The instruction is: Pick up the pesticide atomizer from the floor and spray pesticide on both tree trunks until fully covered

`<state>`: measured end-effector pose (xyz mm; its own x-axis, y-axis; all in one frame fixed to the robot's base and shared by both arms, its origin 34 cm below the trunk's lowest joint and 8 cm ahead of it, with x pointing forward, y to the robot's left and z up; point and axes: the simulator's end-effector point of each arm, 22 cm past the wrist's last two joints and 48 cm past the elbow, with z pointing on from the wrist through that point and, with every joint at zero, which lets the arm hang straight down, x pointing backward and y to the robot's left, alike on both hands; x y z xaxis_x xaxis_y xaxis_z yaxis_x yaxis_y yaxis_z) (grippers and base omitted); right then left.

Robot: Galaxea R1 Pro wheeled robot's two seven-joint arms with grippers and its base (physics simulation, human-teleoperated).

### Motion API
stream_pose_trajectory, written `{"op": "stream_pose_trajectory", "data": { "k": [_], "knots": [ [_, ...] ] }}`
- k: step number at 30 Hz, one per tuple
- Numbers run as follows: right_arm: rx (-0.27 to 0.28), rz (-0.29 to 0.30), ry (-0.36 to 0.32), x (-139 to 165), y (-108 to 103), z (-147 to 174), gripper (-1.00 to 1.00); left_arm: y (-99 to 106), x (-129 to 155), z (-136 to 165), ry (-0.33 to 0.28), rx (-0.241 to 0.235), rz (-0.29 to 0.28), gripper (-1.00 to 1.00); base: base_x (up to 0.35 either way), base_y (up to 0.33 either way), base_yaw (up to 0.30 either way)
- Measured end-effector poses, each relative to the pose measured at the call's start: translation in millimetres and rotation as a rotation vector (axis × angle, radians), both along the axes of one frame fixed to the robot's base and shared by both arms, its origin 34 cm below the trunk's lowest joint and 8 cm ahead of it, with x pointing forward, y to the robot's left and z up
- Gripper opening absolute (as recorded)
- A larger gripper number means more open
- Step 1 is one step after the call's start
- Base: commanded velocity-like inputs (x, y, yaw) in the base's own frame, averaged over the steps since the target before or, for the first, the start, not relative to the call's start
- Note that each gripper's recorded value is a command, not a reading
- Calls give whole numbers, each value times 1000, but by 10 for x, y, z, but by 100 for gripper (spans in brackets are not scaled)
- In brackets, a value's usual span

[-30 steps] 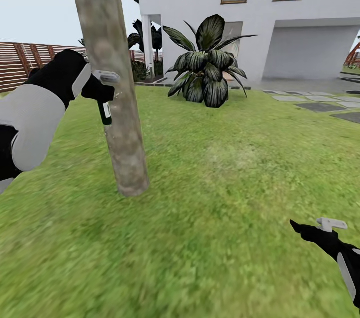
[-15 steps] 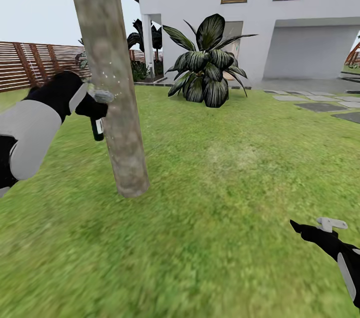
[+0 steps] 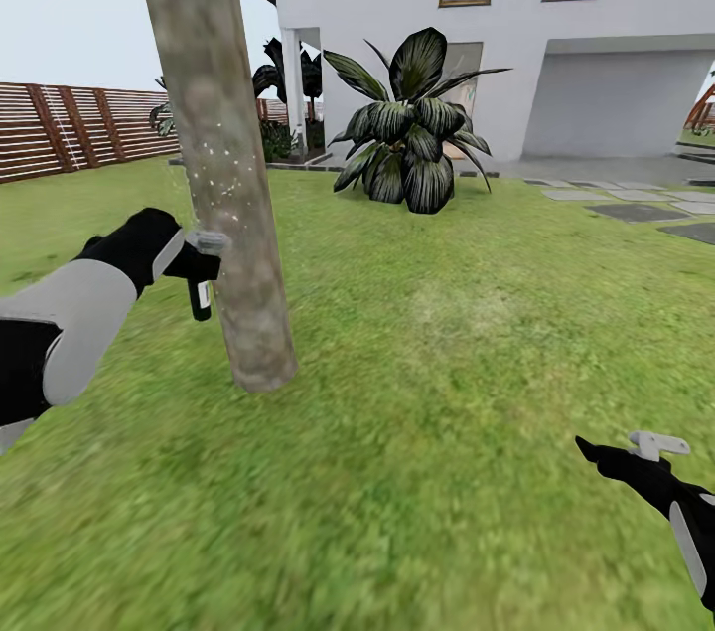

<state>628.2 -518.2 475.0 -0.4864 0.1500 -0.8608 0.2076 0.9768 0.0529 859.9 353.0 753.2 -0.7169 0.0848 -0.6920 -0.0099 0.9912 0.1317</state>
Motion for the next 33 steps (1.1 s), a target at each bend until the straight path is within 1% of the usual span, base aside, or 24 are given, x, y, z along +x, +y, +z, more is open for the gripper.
{"op": "stream_pose_trajectory", "data": {
  "k": [3,8,11,14,19,22,24,27,28,33],
  "knots": [
    [0,0,0,1,-1,1,100,-2,-48,-192,26,1,-1,-100,0,0,0],
    [0,0,0,2,2,1,100,-6,-66,-257,34,-1,-1,-100,0,0,0],
    [0,0,0,3,2,1,100,-14,-104,-506,45,2,-10,-100,0,0,0],
    [0,0,0,0,2,-1,100,-19,-109,-591,41,4,-15,-100,0,0,0],
    [0,0,0,3,2,1,100,-24,-194,-865,72,3,-18,-100,0,0,0],
    [0,0,-1,2,-2,3,100,-43,-190,-966,57,5,-29,-100,0,0,0],
    [0,0,0,-1,0,-2,100,-67,-245,-1160,70,5,-36,-100,0,0,0],
    [0,0,0,1,2,-1,100,-79,-277,-1279,73,7,-42,-100,0,0,0],
    [0,0,0,2,2,0,100,-88,-281,-1343,64,7,-48,-100,0,0,0],
    [0,0,-1,2,0,3,100,-113,-225,-1334,20,10,-63,-100,0,0,0]
  ]
}}
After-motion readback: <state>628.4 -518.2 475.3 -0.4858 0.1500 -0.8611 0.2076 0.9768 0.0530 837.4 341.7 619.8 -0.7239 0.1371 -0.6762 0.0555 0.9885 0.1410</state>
